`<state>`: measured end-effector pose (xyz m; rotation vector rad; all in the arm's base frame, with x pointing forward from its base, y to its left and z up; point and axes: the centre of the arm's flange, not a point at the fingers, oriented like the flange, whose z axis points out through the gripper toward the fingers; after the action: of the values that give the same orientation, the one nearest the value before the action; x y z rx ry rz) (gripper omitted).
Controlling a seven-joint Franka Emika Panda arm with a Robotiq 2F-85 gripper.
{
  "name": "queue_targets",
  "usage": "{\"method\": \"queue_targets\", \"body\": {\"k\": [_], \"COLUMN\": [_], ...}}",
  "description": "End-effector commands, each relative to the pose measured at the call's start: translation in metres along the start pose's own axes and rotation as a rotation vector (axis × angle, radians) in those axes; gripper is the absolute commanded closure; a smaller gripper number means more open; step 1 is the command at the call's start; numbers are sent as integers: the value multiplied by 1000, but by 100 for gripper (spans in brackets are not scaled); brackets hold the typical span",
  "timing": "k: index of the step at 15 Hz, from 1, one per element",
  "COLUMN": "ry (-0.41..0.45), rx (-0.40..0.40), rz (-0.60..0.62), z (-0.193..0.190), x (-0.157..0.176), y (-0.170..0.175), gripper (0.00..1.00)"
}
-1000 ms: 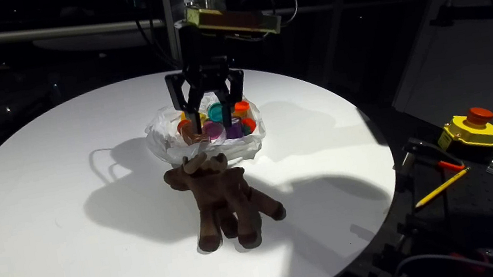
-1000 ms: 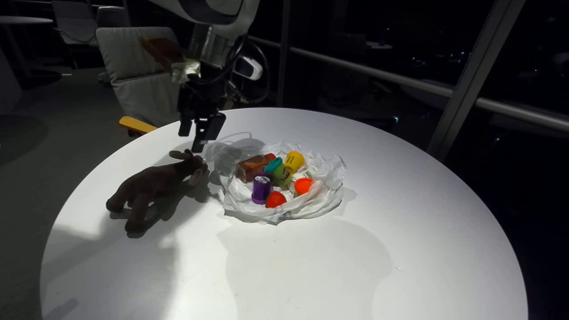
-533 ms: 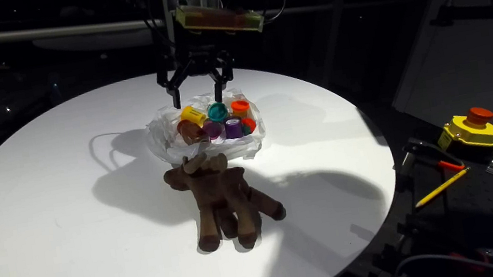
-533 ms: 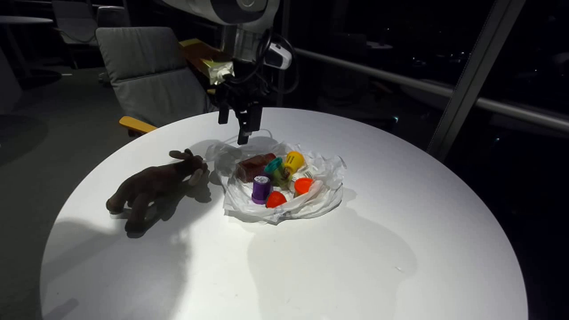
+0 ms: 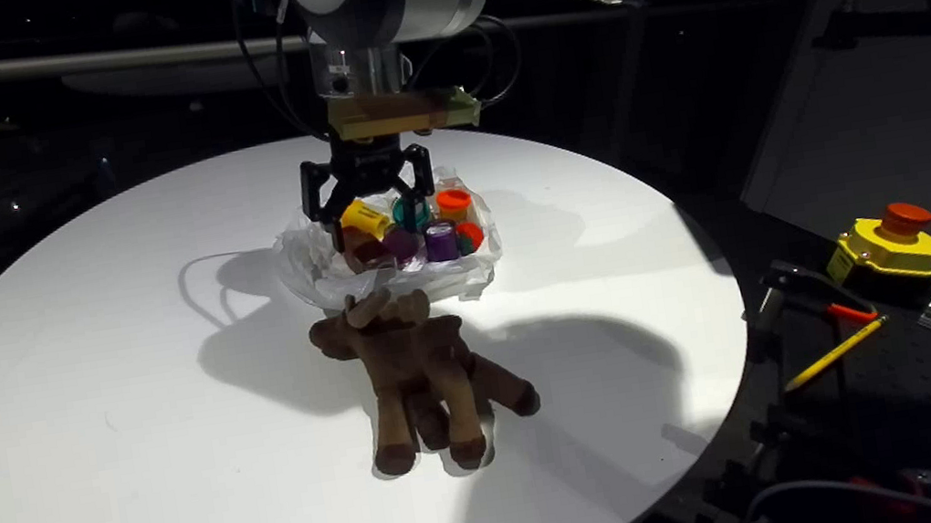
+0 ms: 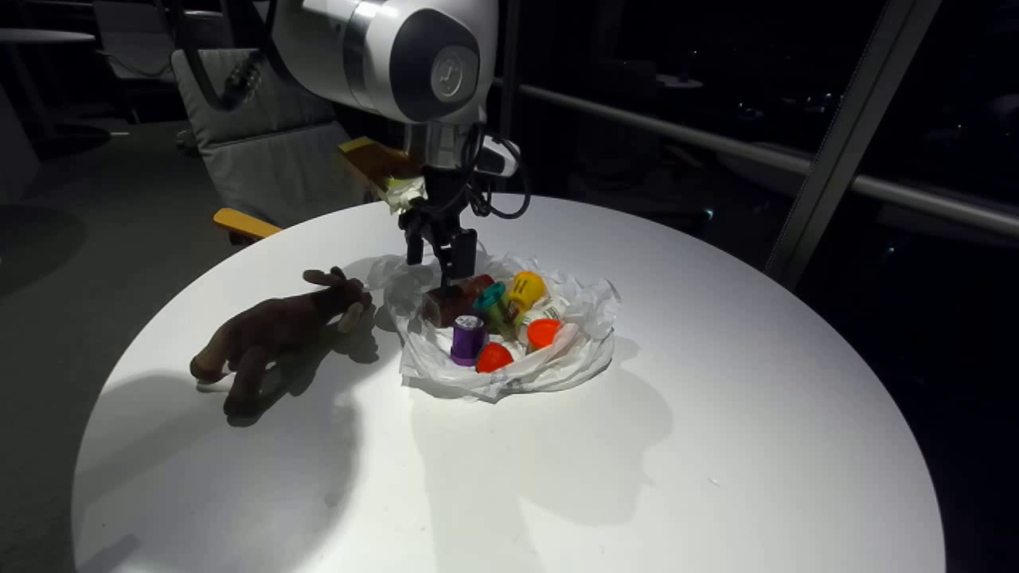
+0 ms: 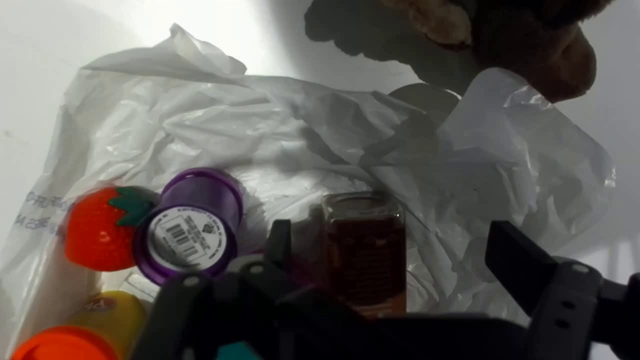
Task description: Remove the things from the plastic bag and put them on the table
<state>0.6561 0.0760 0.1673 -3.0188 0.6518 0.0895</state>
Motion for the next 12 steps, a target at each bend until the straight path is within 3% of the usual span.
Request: {"method": "queue_targets", "body": {"k": [1, 5, 6, 7, 9, 12], "ry": [45, 69, 79, 84, 101, 112], "rx": [-6, -29, -32, -29, -19, -15], "rz": [22, 45, 46, 51, 59, 68], "z": [17, 35, 39, 38, 36, 29], "x": [17, 29, 32, 36, 41, 43], "y": [-14, -13, -13, -12, -12, -12], "gripper": [0, 0, 6, 26, 31, 54]}}
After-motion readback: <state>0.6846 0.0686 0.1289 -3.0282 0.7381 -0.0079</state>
